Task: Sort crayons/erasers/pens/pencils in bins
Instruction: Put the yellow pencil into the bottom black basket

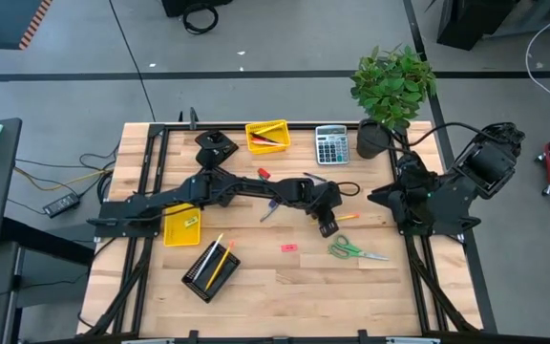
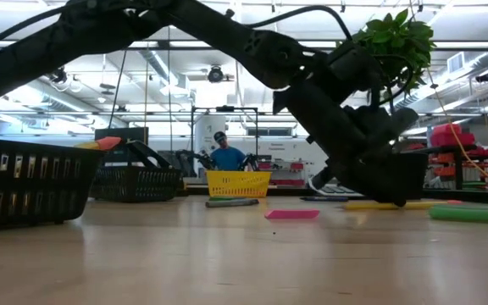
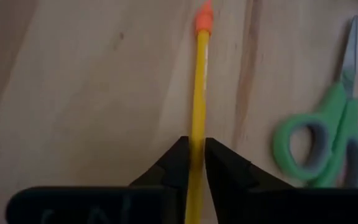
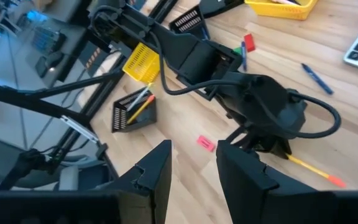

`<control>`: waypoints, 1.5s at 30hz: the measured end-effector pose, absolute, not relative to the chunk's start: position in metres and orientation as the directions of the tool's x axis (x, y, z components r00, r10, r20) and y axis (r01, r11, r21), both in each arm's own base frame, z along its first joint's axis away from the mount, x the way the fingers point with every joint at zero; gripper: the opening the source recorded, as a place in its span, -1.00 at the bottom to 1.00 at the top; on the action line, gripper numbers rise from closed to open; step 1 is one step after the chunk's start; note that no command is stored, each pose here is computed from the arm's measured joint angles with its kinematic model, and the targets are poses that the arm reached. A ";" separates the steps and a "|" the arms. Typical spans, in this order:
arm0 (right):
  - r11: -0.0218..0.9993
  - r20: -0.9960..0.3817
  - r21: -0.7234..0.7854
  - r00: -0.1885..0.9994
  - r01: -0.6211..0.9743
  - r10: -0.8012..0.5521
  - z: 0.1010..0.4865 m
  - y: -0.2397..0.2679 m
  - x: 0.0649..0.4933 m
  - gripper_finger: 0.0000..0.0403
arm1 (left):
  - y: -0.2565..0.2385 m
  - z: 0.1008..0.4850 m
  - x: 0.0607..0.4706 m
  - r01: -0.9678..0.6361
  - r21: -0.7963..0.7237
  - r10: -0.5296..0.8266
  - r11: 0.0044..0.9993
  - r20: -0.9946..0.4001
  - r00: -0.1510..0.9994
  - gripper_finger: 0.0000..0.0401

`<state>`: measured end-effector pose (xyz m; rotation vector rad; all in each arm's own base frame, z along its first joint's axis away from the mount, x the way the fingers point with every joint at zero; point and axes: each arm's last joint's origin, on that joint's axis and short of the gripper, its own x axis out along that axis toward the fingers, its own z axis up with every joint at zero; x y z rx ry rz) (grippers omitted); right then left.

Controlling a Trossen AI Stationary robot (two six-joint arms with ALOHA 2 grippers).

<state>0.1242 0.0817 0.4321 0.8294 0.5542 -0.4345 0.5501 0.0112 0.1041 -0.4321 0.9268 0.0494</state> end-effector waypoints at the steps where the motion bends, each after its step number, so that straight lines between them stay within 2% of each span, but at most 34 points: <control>1: 0.601 -0.611 0.572 0.779 0.559 -0.143 0.432 0.082 0.125 -0.34 | 0.011 0.105 0.549 -0.225 -0.339 -0.147 0.914 -0.790 0.595 -0.74; 8: 0.594 -0.601 0.588 0.788 0.550 -0.135 0.434 0.083 0.126 -0.34 | 0.019 0.129 0.540 -0.195 -0.310 -0.152 0.931 -0.810 0.566 -0.96; 16: 0.586 -0.595 0.598 0.793 0.546 -0.131 0.434 0.084 0.127 -0.34 | 0.020 0.134 0.516 -0.163 -0.227 -0.157 0.960 -0.921 0.356 -0.95; 21: 0.590 -0.589 0.592 0.794 0.549 -0.149 0.434 0.085 0.129 -0.34 | 0.015 0.137 0.506 -0.153 -0.207 -0.162 0.966 -0.950 0.266 -0.97; 39: 0.627 -0.575 0.562 0.800 0.539 -0.171 0.434 0.085 0.129 -0.34 | 0.028 0.185 0.491 -0.106 -0.177 -0.140 0.979 -0.946 0.292 -0.96; 45: 0.629 -0.575 0.562 0.800 0.538 -0.170 0.434 0.085 0.129 -0.34 | 0.033 0.185 0.493 -0.068 -0.048 -0.025 0.997 -0.951 0.307 -0.88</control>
